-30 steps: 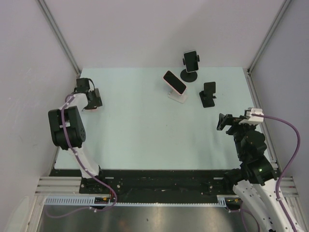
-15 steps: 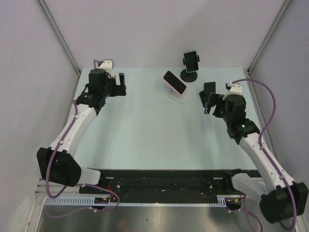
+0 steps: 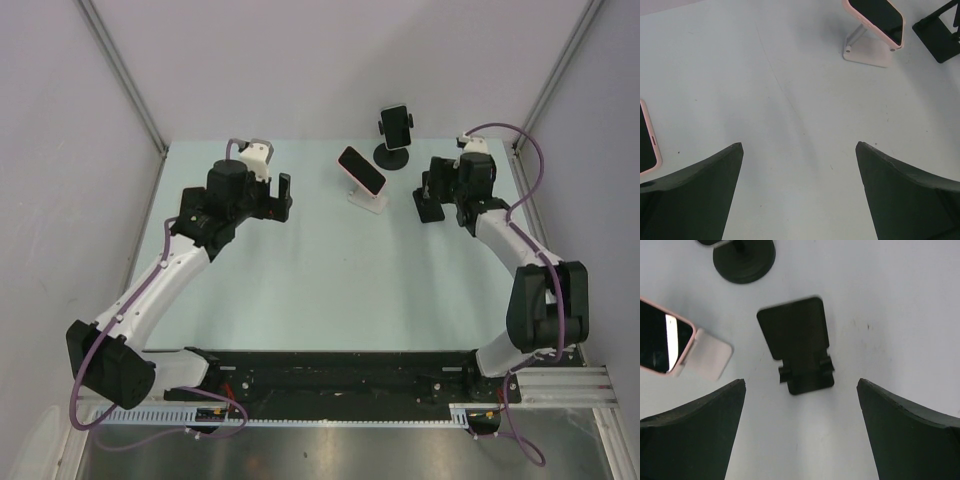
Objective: Remove the phone from the phone stand
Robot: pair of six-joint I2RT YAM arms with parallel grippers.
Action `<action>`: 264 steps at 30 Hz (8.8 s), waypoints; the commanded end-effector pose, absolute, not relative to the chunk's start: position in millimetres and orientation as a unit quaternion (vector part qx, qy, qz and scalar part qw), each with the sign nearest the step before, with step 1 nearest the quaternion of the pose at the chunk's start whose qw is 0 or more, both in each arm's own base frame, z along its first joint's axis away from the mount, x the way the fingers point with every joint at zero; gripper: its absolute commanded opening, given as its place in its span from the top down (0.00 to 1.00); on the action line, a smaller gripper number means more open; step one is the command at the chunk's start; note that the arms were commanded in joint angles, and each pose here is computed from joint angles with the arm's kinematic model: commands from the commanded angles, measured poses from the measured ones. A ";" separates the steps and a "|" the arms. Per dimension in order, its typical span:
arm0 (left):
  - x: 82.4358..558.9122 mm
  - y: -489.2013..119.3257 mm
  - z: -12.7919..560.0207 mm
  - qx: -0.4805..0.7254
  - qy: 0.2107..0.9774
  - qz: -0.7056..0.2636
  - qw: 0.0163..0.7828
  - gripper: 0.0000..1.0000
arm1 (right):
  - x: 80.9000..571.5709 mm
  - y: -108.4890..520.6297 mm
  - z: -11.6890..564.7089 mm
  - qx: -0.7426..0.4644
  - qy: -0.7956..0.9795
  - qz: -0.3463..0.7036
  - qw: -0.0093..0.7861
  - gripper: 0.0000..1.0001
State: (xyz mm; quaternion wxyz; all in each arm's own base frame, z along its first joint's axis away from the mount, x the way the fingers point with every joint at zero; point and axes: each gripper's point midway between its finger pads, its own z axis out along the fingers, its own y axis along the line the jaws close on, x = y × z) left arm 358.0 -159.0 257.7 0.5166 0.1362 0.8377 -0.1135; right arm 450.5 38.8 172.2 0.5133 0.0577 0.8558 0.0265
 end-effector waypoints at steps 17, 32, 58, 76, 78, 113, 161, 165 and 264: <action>353.3 -169.5 257.2 0.157 0.833 -0.140 0.511 0.00 | 563.1 46.5 158.0 -0.027 0.832 0.012 0.554 0.00; 350.8 -169.5 262.9 0.157 0.829 -0.144 0.517 0.00 | 535.1 29.8 159.2 -0.070 0.859 0.006 0.508 0.48; 343.9 -146.3 296.0 0.130 0.803 -0.110 0.571 0.00 | 361.3 -138.7 204.6 0.036 0.817 -0.103 0.567 0.49; 341.3 -138.5 303.9 0.127 0.794 -0.097 0.587 0.00 | 368.1 -154.6 154.2 0.008 0.851 -0.089 0.517 0.41; 341.6 -138.4 303.4 0.127 0.794 -0.096 0.587 0.00 | 368.1 -155.4 151.2 0.010 0.853 -0.089 0.513 0.40; 342.4 -146.2 300.7 0.134 0.795 -0.117 0.579 0.00 | 394.1 -49.7 264.4 -0.086 0.790 -0.047 0.605 0.00; 354.3 -158.4 264.3 0.148 0.828 -0.139 0.522 0.00 | 541.5 236.3 131.2 -0.355 0.776 0.212 0.476 0.00; 353.8 -159.1 264.0 0.149 0.829 -0.141 0.521 0.00 | 539.2 229.7 125.1 -0.347 0.783 0.213 0.470 0.00; 347.5 -176.7 262.6 0.150 0.828 -0.192 0.505 0.00 | 493.7 227.4 108.5 -0.250 0.807 0.153 0.513 0.26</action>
